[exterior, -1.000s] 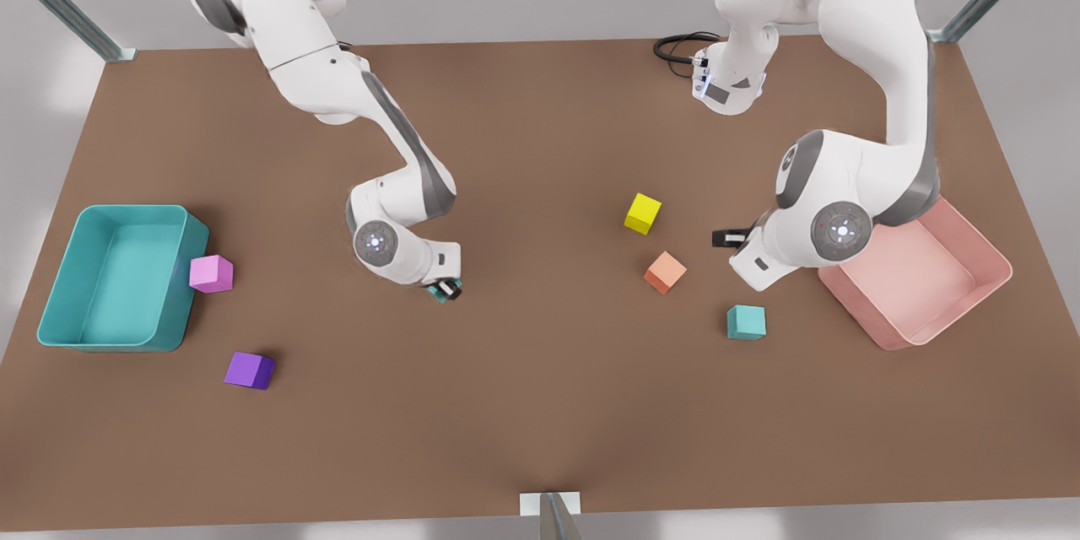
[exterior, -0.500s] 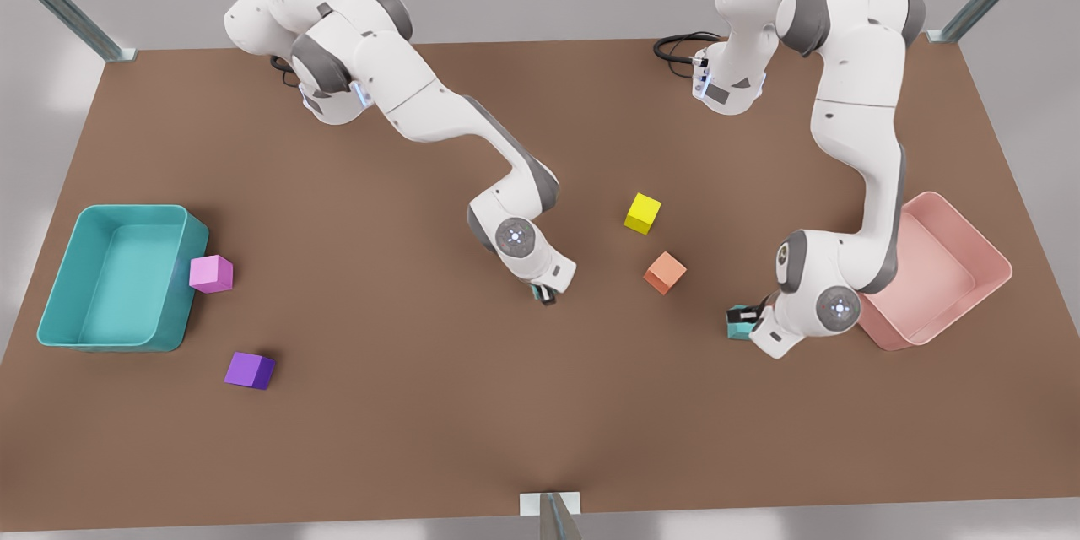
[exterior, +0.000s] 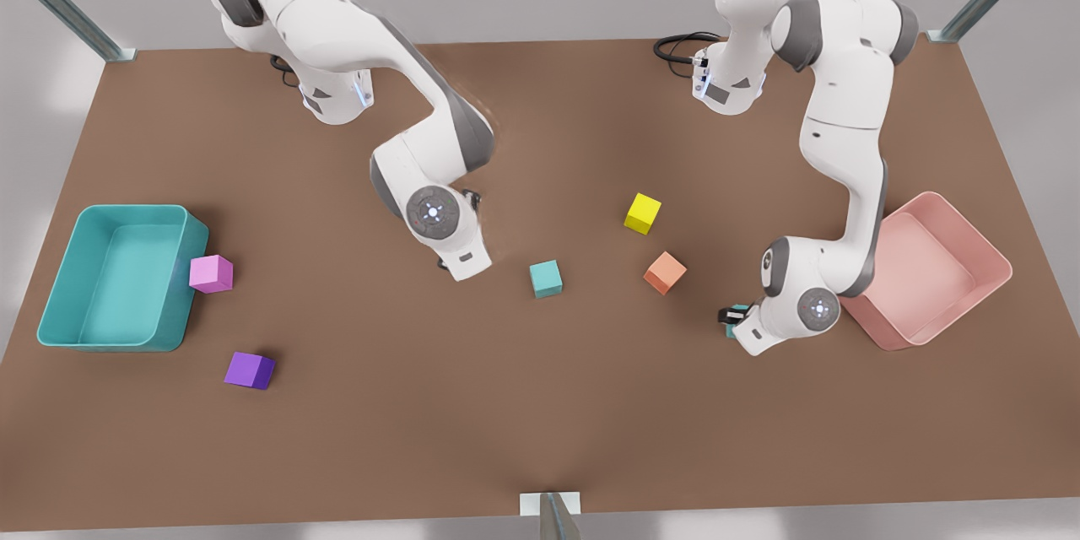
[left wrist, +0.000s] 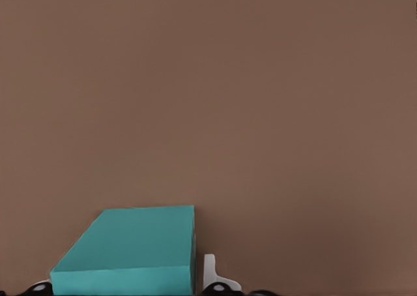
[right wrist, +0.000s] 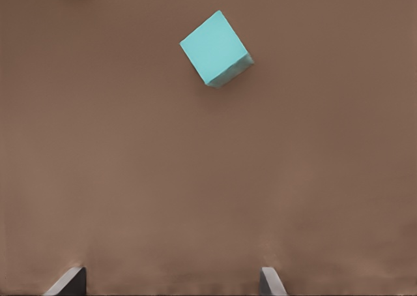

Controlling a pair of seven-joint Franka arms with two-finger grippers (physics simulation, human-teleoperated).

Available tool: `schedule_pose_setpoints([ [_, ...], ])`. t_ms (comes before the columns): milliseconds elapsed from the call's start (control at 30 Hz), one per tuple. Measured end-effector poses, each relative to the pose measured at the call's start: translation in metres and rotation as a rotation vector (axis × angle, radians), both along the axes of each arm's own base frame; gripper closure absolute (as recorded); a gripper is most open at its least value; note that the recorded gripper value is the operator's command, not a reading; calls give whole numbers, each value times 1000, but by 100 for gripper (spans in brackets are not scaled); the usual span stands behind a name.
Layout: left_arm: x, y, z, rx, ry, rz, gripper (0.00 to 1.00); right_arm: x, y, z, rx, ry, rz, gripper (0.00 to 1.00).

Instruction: Stack the two blue cubes on top of each other

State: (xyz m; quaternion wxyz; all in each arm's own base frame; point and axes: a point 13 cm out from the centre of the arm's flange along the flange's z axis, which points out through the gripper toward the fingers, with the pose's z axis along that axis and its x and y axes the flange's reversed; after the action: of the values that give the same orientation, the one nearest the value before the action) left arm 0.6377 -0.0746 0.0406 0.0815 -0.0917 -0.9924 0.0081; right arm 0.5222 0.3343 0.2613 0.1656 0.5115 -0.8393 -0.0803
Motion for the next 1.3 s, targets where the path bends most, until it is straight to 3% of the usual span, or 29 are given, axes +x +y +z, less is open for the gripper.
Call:
schedule_pose_setpoints([
  [100, 4, -1, 2, 1, -15, -25, 50, 69, -184, -14, -221, 56, -357, 0],
  [200, 25, -48, 33, -15, -66, -71, 49, 113, -287, 68, -323, -97, -544, 0],
  [233, 39, -76, 62, -23, -97, -88, 49, 109, -298, 102, -337, -139, -570, 0],
  [300, 47, -173, 124, -42, -148, -158, 49, 69, -317, 176, -342, -200, -621, 0],
  [367, 29, -252, 168, -77, -152, -177, 49, 19, -335, 202, -344, -202, -658, 0],
  [433, -12, -313, 166, -85, -88, -190, 49, 4, -339, 183, -373, -165, -671, 0],
  [533, -57, -374, 134, -65, -7, -180, 49, 8, -322, 173, -369, -165, -674, 0],
  [800, -114, -413, 97, -4, 115, -38, 48, 31, -325, 153, -350, -185, -761, 0],
  [1100, -106, -424, 82, 8, 110, 119, 48, 36, -330, 142, -359, -188, -806, 0],
  [1200, -106, -424, 80, 15, 111, 155, 43, 38, -329, 143, -360, -192, -813, 0],
  [1233, -106, -424, 79, 17, 112, 166, 30, 40, -329, 146, -360, -202, -815, 0],
  [1267, -106, -425, 78, 18, 114, 177, 0, 43, -330, 151, -371, -223, -812, 0],
  [1300, -106, -426, 78, 17, 116, 186, 0, 45, -331, 156, -381, -239, -808, 0],
])
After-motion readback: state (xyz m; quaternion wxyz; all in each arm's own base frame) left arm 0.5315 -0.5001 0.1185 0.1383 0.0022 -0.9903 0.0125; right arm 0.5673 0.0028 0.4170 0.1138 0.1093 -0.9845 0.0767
